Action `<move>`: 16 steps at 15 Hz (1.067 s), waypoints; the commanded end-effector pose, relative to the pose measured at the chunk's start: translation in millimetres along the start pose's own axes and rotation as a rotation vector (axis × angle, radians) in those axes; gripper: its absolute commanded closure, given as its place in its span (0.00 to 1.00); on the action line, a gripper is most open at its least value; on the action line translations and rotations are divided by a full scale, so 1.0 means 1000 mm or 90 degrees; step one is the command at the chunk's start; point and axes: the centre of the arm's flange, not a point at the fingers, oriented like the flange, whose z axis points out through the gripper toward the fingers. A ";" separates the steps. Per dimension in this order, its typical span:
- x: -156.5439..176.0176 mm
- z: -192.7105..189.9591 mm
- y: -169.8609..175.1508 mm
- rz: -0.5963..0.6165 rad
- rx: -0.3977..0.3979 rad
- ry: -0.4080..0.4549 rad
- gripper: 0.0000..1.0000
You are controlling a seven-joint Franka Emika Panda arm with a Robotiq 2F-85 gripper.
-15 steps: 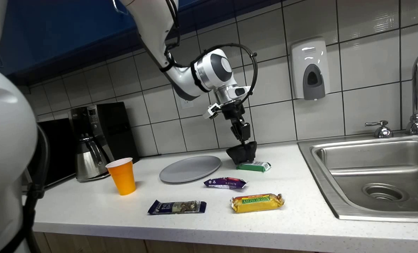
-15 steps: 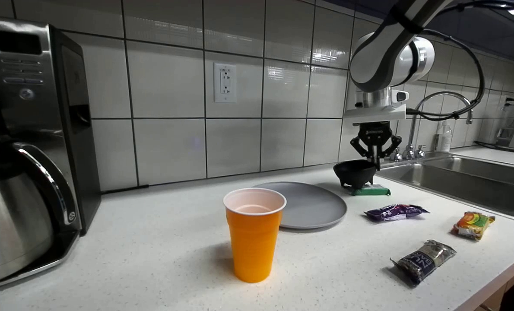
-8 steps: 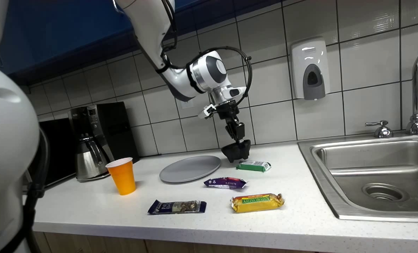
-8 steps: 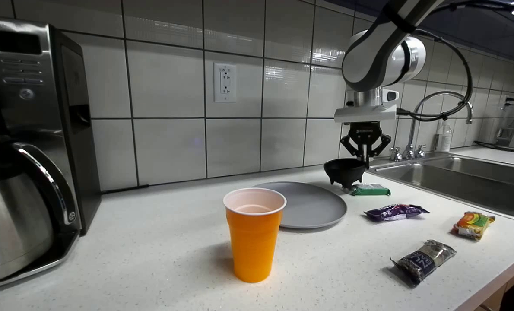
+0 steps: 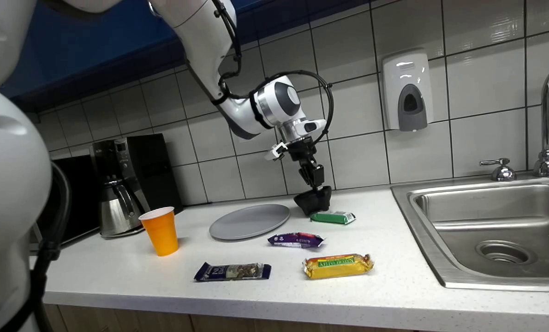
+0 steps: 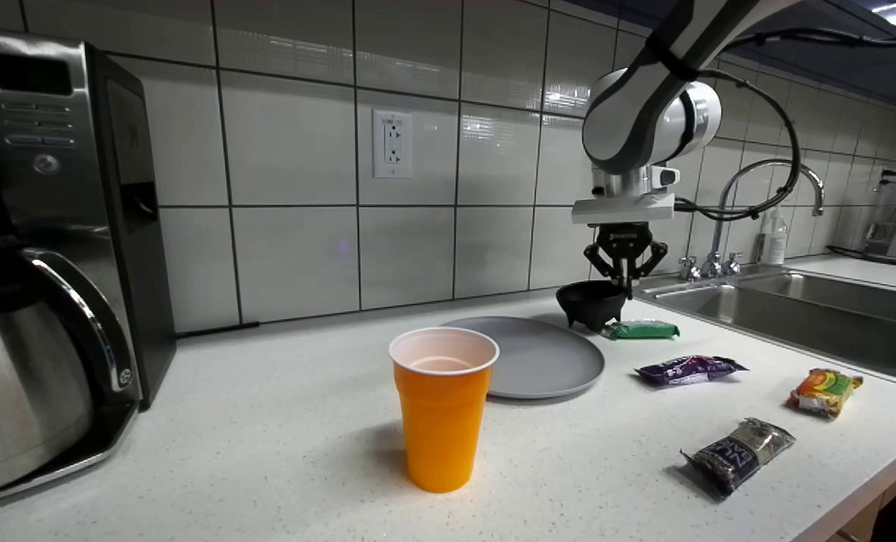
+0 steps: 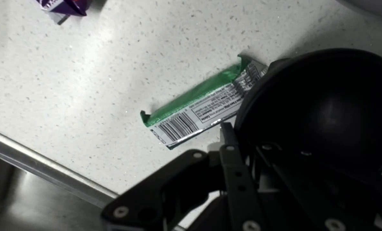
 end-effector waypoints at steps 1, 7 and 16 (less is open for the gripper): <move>0.018 0.003 -0.014 -0.007 0.001 0.013 0.98; 0.020 0.005 -0.016 -0.009 -0.004 0.013 0.46; 0.013 -0.024 -0.004 0.000 0.004 0.023 0.00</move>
